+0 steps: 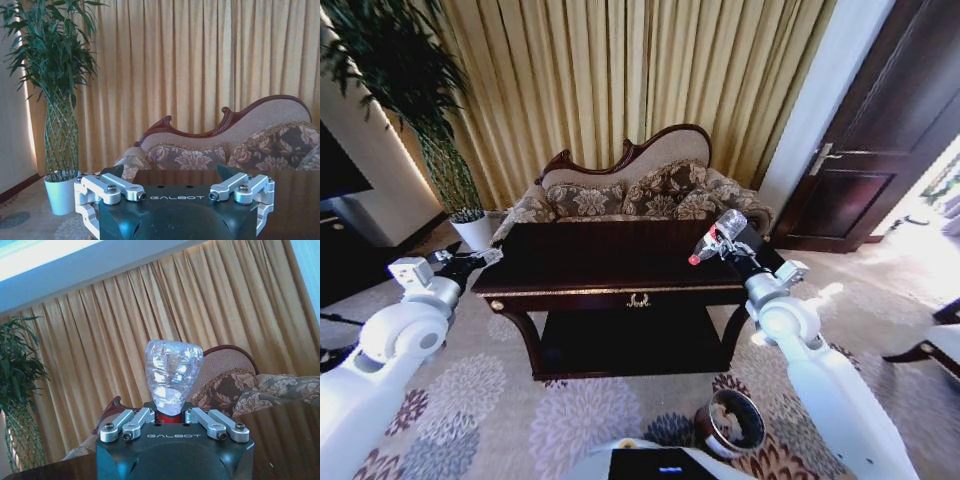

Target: Move to the front of the table and place the trash on the table into the trash bin.

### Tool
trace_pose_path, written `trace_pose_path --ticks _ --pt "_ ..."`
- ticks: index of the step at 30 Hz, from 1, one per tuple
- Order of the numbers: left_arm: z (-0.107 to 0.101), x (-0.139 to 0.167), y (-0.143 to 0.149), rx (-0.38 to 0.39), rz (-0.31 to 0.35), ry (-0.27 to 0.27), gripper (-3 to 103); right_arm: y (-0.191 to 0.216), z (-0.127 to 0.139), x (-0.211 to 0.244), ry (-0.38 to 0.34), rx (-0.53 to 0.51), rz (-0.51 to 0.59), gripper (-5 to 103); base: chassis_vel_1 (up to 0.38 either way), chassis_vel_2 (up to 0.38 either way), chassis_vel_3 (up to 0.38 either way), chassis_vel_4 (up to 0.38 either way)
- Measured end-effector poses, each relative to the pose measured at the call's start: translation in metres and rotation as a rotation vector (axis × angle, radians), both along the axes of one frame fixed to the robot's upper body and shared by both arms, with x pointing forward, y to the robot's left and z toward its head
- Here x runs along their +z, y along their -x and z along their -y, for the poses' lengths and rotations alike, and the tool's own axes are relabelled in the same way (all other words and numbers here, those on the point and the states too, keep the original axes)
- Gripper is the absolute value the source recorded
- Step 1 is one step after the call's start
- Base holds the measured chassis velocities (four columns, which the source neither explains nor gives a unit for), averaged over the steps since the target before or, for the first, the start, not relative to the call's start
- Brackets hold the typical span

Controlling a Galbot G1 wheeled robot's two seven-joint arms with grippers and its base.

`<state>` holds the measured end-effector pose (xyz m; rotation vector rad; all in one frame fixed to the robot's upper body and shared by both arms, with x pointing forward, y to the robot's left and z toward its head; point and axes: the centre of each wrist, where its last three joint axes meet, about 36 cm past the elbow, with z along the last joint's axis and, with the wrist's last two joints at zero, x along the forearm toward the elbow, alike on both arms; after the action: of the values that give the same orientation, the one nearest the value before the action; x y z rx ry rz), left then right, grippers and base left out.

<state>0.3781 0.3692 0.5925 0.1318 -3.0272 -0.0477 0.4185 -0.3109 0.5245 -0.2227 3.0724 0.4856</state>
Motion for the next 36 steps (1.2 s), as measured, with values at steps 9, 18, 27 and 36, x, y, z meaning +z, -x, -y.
trace_pose_path --ticks 9,18,27,36 --pt "0.001 0.0 0.002 -0.004 0.003 0.001 100 0.003 -0.007 -0.006 0.003 -0.001 -0.003 21 0.227 -0.222 -0.229 0.2" --pt "-0.007 -0.003 0.009 0.009 0.015 0.005 100 0.002 0.012 -0.07 0.081 -0.086 -0.144 21 0.028 -0.033 -0.024 0.033" --pt "-0.012 -0.002 0.011 0.014 0.037 0.009 100 0.009 0.045 -0.151 0.227 -0.165 -0.332 21 -0.008 0.008 0.013 -0.019" --pt "-0.02 -0.009 0.012 0.022 0.044 0.024 100 0.024 0.067 -0.228 0.358 -0.256 -0.53 21 0.0 0.0 0.0 0.0"
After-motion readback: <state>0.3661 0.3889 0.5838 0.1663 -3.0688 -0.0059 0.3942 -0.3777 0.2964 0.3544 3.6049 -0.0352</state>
